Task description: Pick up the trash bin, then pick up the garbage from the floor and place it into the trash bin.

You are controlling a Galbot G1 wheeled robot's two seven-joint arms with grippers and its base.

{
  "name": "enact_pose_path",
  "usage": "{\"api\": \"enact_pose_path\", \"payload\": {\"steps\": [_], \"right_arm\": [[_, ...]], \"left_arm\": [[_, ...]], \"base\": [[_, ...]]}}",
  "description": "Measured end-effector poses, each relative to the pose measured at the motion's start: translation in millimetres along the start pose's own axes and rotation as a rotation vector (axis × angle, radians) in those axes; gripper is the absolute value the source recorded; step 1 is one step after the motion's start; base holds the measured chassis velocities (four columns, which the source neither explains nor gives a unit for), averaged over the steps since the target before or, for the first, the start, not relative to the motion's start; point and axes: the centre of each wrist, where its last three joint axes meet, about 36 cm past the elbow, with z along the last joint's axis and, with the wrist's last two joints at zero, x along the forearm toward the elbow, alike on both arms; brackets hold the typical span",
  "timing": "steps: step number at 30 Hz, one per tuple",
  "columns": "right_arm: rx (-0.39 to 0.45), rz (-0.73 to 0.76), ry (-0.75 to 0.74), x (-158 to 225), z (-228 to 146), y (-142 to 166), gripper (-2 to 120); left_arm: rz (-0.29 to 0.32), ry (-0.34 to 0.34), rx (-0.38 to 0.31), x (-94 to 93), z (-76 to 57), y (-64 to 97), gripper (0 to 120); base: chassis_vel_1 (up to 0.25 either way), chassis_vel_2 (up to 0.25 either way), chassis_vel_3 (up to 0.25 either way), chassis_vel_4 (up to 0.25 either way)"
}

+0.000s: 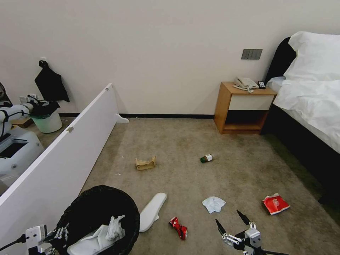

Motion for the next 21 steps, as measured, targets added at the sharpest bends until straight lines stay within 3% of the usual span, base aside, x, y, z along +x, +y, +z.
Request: {"api": "enact_pose_path", "payload": {"steps": [21], "right_arm": [[0.001,-0.004,-0.001,-1.1,0.0,-1.5,100]], "left_arm": [[0.005,0.005,0.002,0.4,1.6,-2.9,4]], "base": [[-0.051,0.053,0.055,-0.053]]}}
